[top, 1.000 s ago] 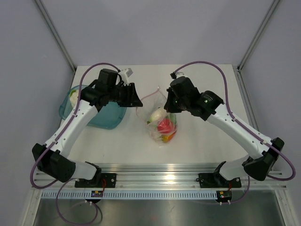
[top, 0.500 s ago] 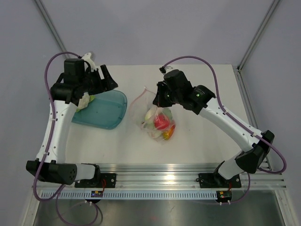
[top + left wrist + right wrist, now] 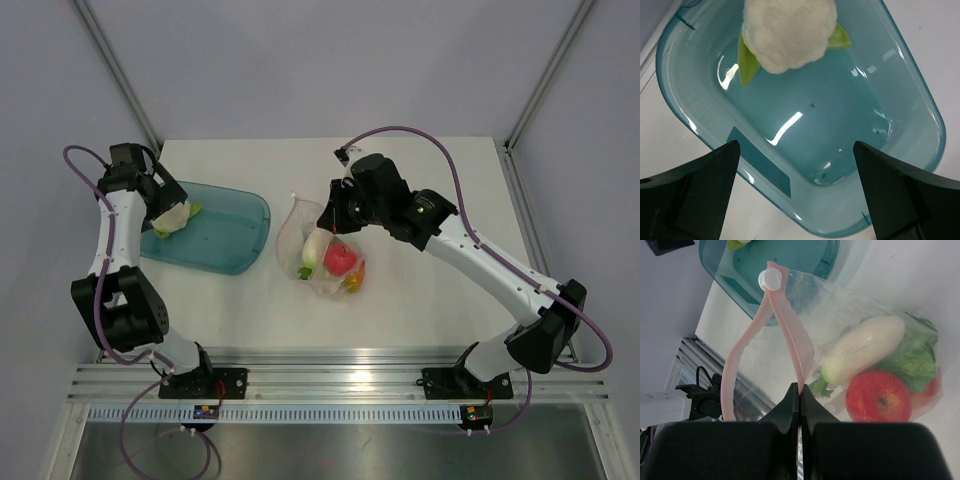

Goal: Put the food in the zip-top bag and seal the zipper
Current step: Adjust the zipper food storage bag at the center of the board, then pick up the fake vegetable from the bin.

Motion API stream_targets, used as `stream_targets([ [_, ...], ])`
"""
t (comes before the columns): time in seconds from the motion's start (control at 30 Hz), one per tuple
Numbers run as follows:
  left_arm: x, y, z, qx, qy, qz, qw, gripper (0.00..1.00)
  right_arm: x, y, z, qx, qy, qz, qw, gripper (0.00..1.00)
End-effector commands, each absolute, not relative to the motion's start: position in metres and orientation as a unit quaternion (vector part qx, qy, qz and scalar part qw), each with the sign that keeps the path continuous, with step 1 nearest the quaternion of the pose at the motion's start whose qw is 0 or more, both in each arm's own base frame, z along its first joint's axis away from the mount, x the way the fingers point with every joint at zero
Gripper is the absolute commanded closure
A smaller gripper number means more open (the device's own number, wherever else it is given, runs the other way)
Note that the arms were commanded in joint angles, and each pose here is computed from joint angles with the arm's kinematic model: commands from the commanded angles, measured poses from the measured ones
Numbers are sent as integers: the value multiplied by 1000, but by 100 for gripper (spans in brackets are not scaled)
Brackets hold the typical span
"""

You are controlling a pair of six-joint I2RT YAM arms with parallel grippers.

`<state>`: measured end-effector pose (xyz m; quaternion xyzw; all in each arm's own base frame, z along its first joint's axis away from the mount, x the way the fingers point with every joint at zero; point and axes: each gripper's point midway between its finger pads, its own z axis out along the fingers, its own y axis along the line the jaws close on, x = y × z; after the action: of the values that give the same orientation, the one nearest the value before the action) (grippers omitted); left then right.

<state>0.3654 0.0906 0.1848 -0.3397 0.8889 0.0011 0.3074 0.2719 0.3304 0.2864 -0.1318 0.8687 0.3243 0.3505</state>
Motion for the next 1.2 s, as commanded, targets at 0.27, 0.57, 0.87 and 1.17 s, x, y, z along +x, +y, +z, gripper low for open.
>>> stream_targets([
  [0.27, 416, 156, 158, -447, 814, 92, 361, 1, 267, 337, 305, -163, 835, 363, 379, 100],
  [0.57, 452, 164, 138, -445, 811, 83, 372, 1, 261, 335, 301, -157, 837, 369, 372, 100],
  [0.87, 468, 162, 112, -438, 818, 71, 365, 1, 262, 336, 300, -158, 839, 368, 369, 100],
  [1.17, 462, 156, 85, -433, 828, 73, 349, 12, 265, 337, 301, -159, 838, 366, 372, 100],
])
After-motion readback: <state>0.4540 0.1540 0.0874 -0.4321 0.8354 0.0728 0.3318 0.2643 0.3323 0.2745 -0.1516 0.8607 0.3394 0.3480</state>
